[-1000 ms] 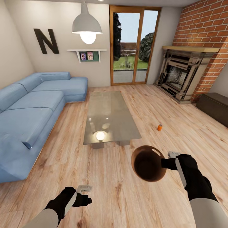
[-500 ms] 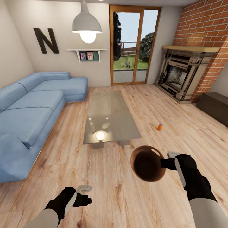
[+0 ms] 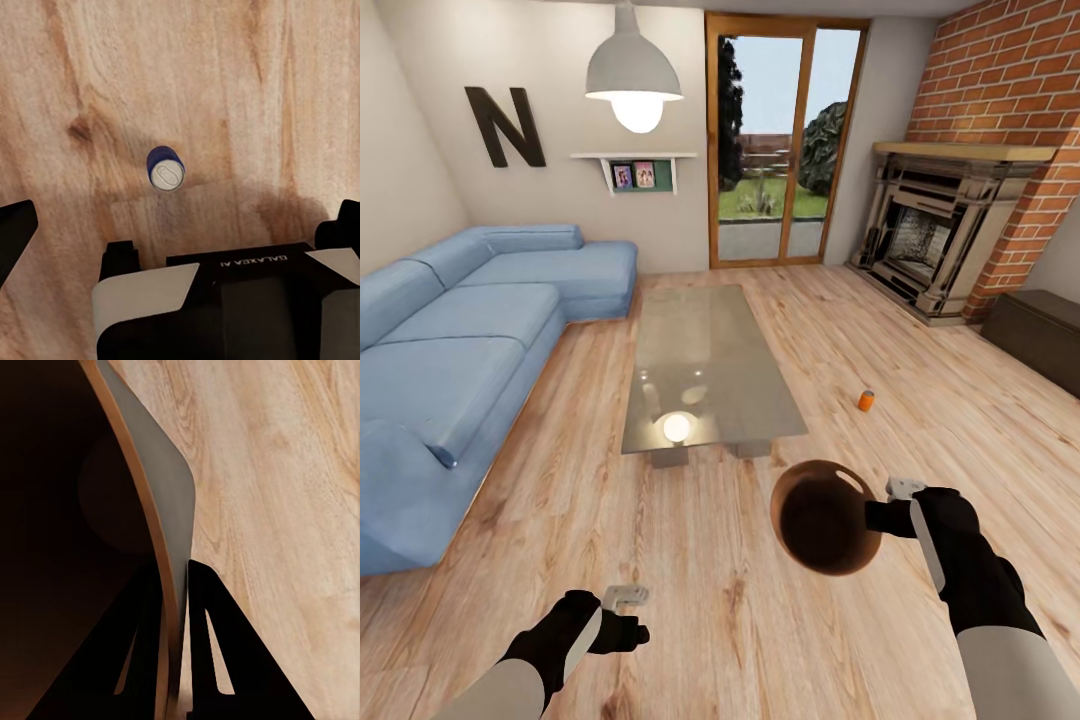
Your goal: Put the three can of soda from the living room inside the tash can in the kitchen.
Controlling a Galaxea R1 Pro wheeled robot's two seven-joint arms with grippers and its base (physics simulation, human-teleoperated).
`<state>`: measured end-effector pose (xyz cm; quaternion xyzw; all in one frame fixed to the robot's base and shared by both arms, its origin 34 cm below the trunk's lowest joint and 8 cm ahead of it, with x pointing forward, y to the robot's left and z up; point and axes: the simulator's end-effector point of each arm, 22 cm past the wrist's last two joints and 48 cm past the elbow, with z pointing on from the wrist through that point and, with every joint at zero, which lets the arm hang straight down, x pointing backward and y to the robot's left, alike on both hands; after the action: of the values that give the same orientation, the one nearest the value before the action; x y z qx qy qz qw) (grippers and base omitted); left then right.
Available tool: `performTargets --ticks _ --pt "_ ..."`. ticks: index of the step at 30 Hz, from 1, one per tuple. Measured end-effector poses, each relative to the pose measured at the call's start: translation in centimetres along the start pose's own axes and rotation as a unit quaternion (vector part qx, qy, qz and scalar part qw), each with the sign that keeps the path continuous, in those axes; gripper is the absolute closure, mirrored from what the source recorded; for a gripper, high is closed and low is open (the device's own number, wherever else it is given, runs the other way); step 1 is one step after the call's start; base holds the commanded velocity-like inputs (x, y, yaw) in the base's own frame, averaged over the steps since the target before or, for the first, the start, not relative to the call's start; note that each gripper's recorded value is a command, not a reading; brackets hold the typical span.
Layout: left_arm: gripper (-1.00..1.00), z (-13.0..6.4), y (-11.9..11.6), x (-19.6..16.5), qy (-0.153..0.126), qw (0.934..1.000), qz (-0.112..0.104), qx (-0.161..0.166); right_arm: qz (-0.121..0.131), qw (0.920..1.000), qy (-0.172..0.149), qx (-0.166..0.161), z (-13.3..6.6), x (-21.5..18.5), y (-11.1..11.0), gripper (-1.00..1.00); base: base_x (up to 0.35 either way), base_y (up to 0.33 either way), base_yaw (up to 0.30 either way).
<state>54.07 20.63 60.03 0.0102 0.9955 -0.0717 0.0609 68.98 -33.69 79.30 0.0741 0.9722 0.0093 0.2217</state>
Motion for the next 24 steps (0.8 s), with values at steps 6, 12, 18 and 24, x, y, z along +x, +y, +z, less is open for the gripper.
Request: performTargets --ticks 6,12,18,24 --pt "-1.00 0.39 0.01 0.00 0.000 1.0000 0.000 0.001 -0.002 1.0000 0.000 0.002 0.38 0.15 -0.07 1.00 0.000 0.000 0.000" --pt "-1.00 0.39 -0.06 0.00 0.000 1.0000 -0.001 0.003 -0.003 1.0000 0.001 0.003 0.39 0.17 -0.05 1.00 0.000 0.000 0.000" --pt "-1.00 0.46 -0.11 0.07 0.001 1.0000 -0.001 0.004 -0.002 1.0000 0.001 0.001 0.47 0.21 -0.02 1.00 0.000 0.000 0.000" --pt "-1.00 0.72 -0.06 0.31 0.004 1.0000 -0.003 0.005 -0.001 1.0000 0.005 0.000 0.83 0.45 0.06 1.00 0.000 0.000 0.000"
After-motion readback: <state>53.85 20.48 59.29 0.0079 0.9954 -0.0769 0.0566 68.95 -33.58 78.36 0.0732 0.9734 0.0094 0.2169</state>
